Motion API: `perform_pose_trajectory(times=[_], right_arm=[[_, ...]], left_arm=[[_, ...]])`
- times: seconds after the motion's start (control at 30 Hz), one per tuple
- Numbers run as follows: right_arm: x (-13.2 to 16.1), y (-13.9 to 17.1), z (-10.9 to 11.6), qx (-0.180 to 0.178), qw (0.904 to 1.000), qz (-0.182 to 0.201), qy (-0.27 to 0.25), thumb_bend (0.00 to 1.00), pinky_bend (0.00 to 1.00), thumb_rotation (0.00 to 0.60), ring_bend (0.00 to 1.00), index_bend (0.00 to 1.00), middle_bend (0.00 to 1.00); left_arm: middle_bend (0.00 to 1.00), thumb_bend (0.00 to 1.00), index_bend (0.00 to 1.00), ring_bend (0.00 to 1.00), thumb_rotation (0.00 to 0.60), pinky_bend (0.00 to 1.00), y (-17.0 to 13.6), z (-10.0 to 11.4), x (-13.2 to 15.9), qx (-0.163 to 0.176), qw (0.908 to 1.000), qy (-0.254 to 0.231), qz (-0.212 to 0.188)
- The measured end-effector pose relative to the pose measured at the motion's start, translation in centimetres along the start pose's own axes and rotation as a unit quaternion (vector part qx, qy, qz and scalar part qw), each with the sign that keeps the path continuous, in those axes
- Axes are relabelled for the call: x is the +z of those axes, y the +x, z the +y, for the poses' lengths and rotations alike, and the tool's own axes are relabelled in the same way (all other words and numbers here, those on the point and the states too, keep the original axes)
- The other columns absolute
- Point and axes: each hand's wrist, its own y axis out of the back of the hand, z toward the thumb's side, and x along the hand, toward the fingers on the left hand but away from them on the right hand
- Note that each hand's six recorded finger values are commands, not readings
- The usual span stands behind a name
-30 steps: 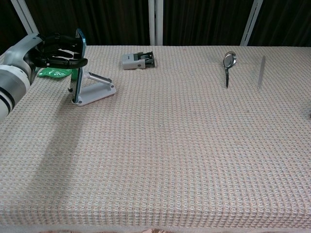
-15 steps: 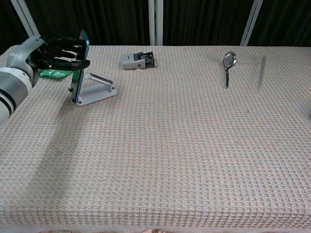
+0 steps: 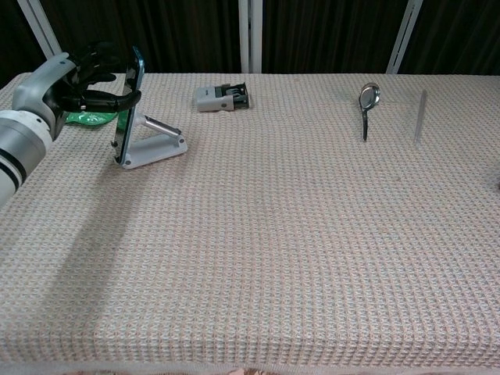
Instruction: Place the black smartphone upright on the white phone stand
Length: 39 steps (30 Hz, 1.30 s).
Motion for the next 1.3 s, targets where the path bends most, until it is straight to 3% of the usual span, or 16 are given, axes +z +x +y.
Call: perform_pose_trajectory(times=[0.33, 0.47, 0.6, 0.73, 0.87, 1.0, 1.1, 1.2, 1.3], right_arm=[[0.2, -0.1, 0.2, -0.003, 1.0, 0.002, 0.001, 0.24, 0.0, 0.6, 0.0, 0.0, 0.0], [0.3, -0.1, 0.3, -0.007, 1.0, 0.004, 0.0, 0.24, 0.0, 0.6, 0.0, 0.0, 0.0], [0.5, -0.1, 0.7, -0.018, 0.9998, 0.009, -0.002, 0.24, 0.0, 0.6, 0.0, 0.0, 0.0], [0.7, 0.0, 0.7, -0.028, 0.9994, 0.02, -0.007, 0.23, 0.0, 0.6, 0.0, 0.0, 0.0], [0.8, 0.1, 0.5, -0.032, 0.999, 0.029, -0.013, 0.22, 0.0, 0.6, 0.0, 0.0, 0.0], [0.7, 0.3, -0.3, -0.03, 0.9988, 0.032, -0.021, 0.22, 0.0, 0.6, 0.0, 0.0, 0.0], [0.7, 0.6, -0.8, -0.029, 0.9987, 0.035, -0.024, 0.22, 0.0, 0.6, 0.0, 0.0, 0.0], [0.8, 0.8, -1.4, -0.026, 0.9986, 0.036, -0.027, 0.22, 0.0, 0.6, 0.0, 0.0, 0.0], [1.0, 1.0, -2.0, -0.021, 0.9987, 0.037, -0.027, 0.22, 0.0, 0.6, 0.0, 0.0, 0.0]], left_arm=[[0.0, 0.27, 0.04, 0.07, 0.6, 0.2, -0.9, 0.2, 0.9, -0.009, 0.9994, 0.014, -0.031], [0.0, 0.26, 0.04, 0.05, 0.6, 0.2, -1.9, 1.2, 1.4, -0.006, 0.9985, 0.027, -0.048], [0.0, 0.17, 0.05, 0.05, 0.6, 0.2, -3.2, 3.4, 1.6, 0.007, 0.9955, 0.067, -0.067], [0.03, 0.13, 0.07, 0.05, 0.599, 0.2, -4.7, 6.6, 1.5, 0.016, 0.9837, 0.158, -0.084], [0.04, 0.13, 0.07, 0.05, 0.492, 0.2, -6.6, 10.7, 1.1, 0.024, 0.9565, 0.279, -0.08], [0.04, 0.13, 0.08, 0.05, 0.421, 0.2, -9.7, 16.2, 0.5, 0.038, 0.908, 0.415, -0.045], [0.04, 0.13, 0.08, 0.05, 0.399, 0.2, -12.8, 20.2, 0.0, 0.044, 0.8762, 0.48, 0.0], [0.04, 0.13, 0.08, 0.05, 0.398, 0.2, -16.2, 23.1, -0.9, 0.05, 0.8552, 0.514, 0.043], [0.04, 0.13, 0.08, 0.05, 0.398, 0.2, -18.1, 24.6, -1.3, 0.055, 0.8444, 0.529, 0.066]])
